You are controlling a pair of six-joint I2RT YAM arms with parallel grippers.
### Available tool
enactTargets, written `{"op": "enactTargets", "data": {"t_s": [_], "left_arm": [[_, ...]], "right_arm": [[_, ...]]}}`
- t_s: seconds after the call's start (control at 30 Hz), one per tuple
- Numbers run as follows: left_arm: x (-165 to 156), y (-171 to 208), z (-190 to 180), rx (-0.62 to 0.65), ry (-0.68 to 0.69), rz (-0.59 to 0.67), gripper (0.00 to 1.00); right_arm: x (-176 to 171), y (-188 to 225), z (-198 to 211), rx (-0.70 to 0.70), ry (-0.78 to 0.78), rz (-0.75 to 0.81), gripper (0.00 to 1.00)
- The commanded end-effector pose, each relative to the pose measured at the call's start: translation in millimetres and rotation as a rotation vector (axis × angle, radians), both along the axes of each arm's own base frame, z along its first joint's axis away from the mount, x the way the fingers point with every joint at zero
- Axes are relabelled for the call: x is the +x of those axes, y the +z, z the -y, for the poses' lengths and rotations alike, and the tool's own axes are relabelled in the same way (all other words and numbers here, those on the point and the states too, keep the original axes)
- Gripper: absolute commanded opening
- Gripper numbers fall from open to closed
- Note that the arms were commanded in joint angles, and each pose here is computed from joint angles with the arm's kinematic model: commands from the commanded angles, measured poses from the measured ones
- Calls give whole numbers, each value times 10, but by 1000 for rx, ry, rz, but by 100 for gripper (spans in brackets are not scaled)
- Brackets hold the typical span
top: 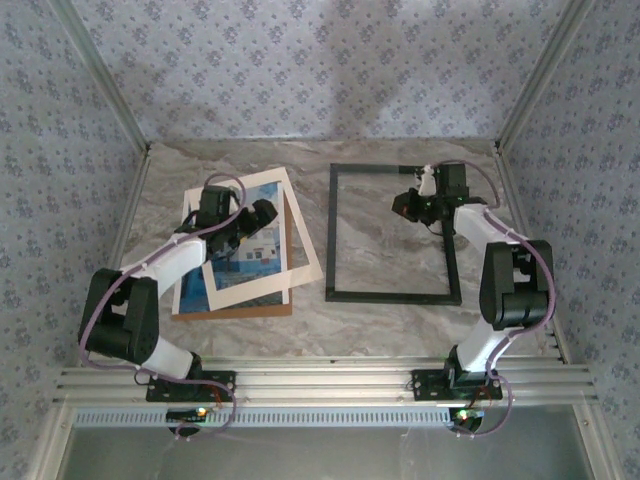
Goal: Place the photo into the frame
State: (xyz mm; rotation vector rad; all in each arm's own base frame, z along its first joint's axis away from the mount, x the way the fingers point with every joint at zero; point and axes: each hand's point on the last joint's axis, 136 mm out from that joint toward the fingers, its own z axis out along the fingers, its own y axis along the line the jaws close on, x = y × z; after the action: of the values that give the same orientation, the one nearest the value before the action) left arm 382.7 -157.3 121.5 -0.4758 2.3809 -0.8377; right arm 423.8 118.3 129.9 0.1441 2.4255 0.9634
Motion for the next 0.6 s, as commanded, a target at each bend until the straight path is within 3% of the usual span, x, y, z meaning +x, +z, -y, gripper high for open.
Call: {"op": "enactTargets", "data": {"t_s": [0.0, 0.57], "left_arm": [[-26, -60, 72, -4, -22, -8, 99], [-60, -96, 134, 13, -66, -28, 98]], "right_arm": [[-30, -73, 137, -53, 23, -23, 1], [-158, -138, 668, -129, -45, -74, 2]]}}
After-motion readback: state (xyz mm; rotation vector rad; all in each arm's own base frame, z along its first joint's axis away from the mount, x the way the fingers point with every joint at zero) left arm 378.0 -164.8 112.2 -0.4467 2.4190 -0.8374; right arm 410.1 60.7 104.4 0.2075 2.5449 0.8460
